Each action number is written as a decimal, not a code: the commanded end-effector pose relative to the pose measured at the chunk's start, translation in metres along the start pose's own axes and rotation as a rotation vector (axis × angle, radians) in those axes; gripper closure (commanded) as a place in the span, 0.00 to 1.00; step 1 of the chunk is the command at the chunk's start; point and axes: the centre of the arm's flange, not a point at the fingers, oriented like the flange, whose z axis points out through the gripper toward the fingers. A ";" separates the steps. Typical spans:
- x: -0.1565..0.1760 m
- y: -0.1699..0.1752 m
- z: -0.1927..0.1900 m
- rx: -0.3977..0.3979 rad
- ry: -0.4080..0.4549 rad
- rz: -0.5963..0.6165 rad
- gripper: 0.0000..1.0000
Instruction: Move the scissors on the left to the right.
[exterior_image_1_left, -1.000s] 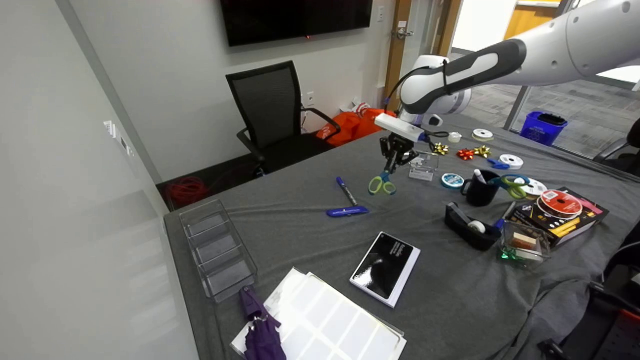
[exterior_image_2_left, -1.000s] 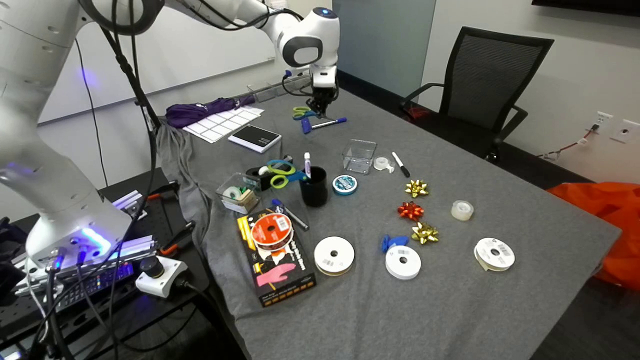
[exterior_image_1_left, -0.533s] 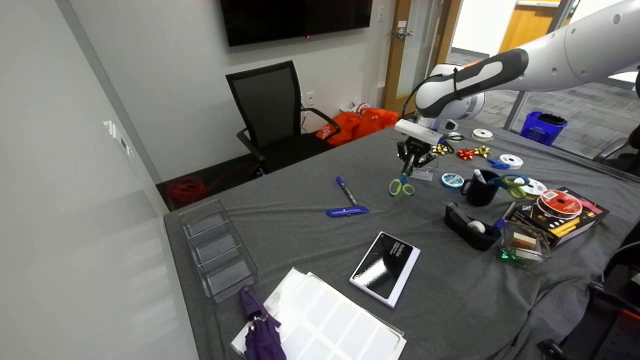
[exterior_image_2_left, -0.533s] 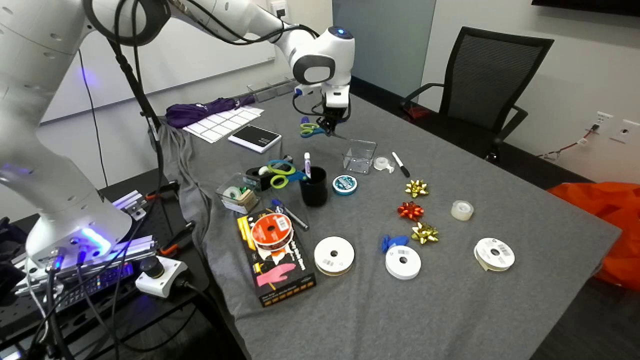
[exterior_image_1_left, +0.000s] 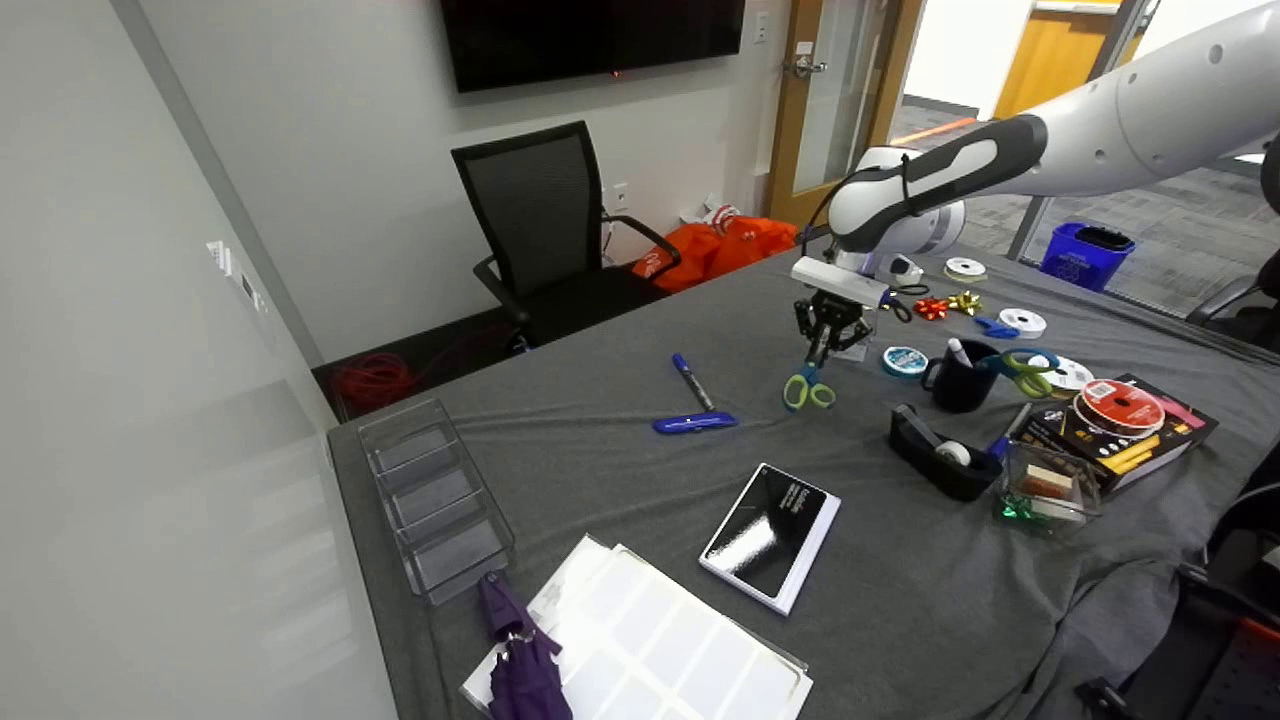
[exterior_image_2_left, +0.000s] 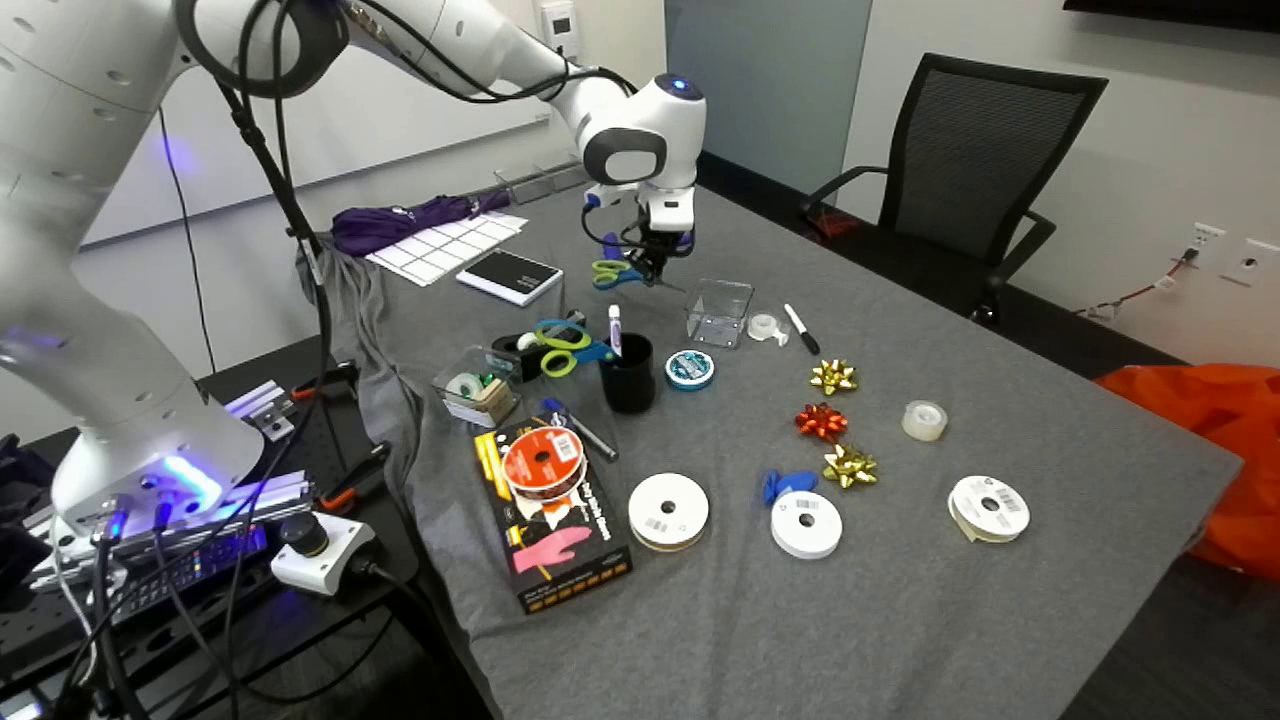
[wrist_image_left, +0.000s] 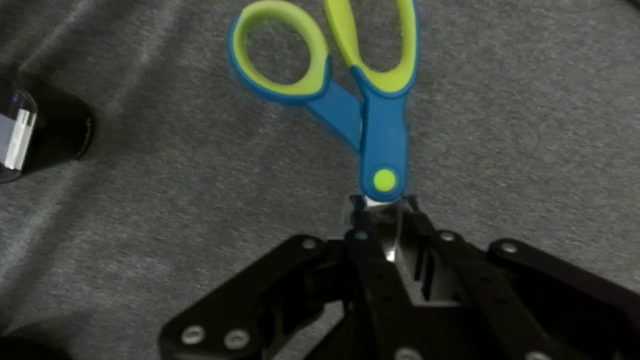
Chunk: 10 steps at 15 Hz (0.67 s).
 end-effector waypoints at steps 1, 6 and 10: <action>-0.003 0.009 0.009 0.007 0.007 -0.024 0.95; 0.002 0.011 0.034 -0.004 -0.002 -0.013 0.95; 0.004 0.015 0.049 -0.020 -0.020 -0.002 0.77</action>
